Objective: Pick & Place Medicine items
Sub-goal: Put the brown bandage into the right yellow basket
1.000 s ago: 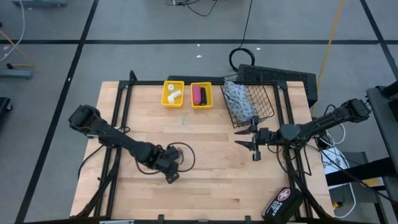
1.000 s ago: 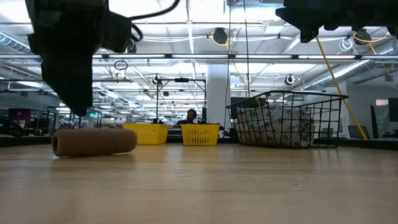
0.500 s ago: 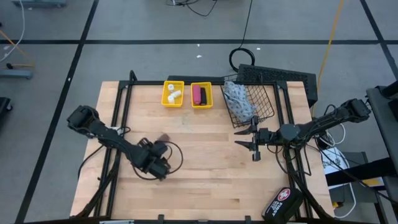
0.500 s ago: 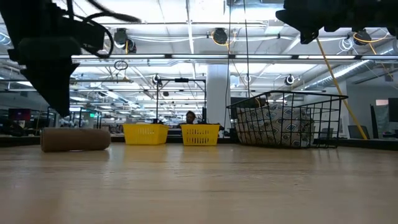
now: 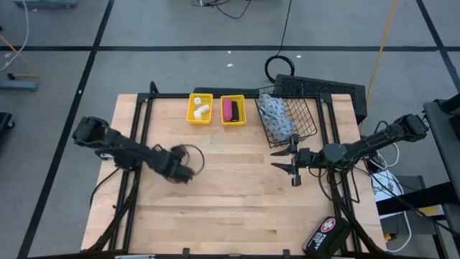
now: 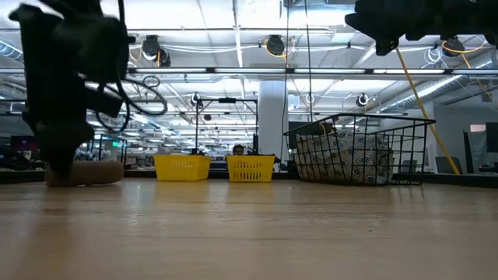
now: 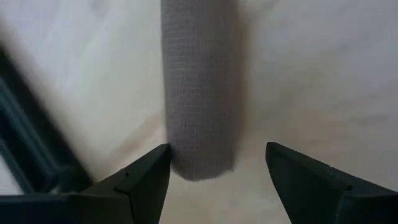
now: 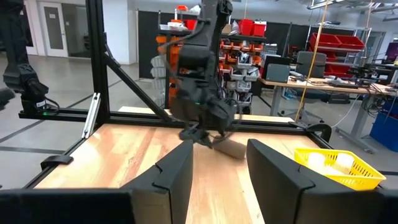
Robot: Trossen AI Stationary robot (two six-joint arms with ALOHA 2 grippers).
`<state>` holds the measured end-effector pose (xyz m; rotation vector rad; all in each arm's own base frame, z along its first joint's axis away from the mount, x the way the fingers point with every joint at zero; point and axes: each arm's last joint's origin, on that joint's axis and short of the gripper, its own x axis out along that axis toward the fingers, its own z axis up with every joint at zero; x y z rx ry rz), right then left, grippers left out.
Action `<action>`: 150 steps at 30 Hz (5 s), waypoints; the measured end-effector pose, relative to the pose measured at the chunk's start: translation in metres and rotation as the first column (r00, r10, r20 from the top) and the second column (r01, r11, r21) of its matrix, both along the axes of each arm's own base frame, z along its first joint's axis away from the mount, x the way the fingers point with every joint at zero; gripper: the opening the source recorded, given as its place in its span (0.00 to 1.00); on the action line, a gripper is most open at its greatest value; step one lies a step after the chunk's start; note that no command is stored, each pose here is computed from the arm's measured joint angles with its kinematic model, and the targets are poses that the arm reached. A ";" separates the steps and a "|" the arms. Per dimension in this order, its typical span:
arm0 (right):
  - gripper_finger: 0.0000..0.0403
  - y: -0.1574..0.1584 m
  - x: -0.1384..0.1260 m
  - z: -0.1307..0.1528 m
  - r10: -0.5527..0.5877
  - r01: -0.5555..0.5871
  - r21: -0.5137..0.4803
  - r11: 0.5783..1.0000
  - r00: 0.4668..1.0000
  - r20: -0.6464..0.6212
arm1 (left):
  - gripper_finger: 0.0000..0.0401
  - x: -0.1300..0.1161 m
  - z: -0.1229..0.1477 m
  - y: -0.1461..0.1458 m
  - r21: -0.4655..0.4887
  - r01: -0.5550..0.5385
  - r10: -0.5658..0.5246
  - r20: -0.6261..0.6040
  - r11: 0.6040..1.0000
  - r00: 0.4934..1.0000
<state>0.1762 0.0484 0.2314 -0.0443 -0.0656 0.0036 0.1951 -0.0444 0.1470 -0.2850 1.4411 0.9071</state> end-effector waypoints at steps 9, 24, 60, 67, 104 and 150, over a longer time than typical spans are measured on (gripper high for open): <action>0.35 0.000 0.000 -0.001 -0.002 0.002 -0.005 1.000 1.000 -0.009 | 0.66 -0.022 -0.017 0.038 -0.056 -0.051 0.054 0.054 0.997 0.997; 0.35 0.000 0.000 -0.001 -0.002 0.002 -0.004 1.000 1.000 -0.014 | 0.35 -0.017 -0.020 0.039 -0.092 -0.048 0.059 0.125 0.995 0.990; 0.35 0.023 0.075 -0.042 -0.002 0.004 0.070 0.998 0.999 -0.035 | 0.25 0.094 0.052 -0.041 0.180 0.715 -0.534 0.788 0.675 0.306; 0.47 0.026 0.110 -0.041 -0.019 0.035 0.104 0.994 0.989 -0.147 | 0.25 0.098 0.039 -0.042 0.163 0.719 -0.545 0.768 0.676 0.338; 0.58 0.021 0.145 -0.056 0.175 -0.099 0.293 0.951 0.953 -0.246 | 0.25 0.099 0.040 -0.045 0.205 0.735 -0.582 0.756 0.646 0.300; 0.50 0.018 0.158 -0.048 0.246 -0.177 0.228 0.957 0.915 -0.320 | 0.25 0.098 0.040 -0.046 0.149 0.766 -0.550 0.781 0.625 0.297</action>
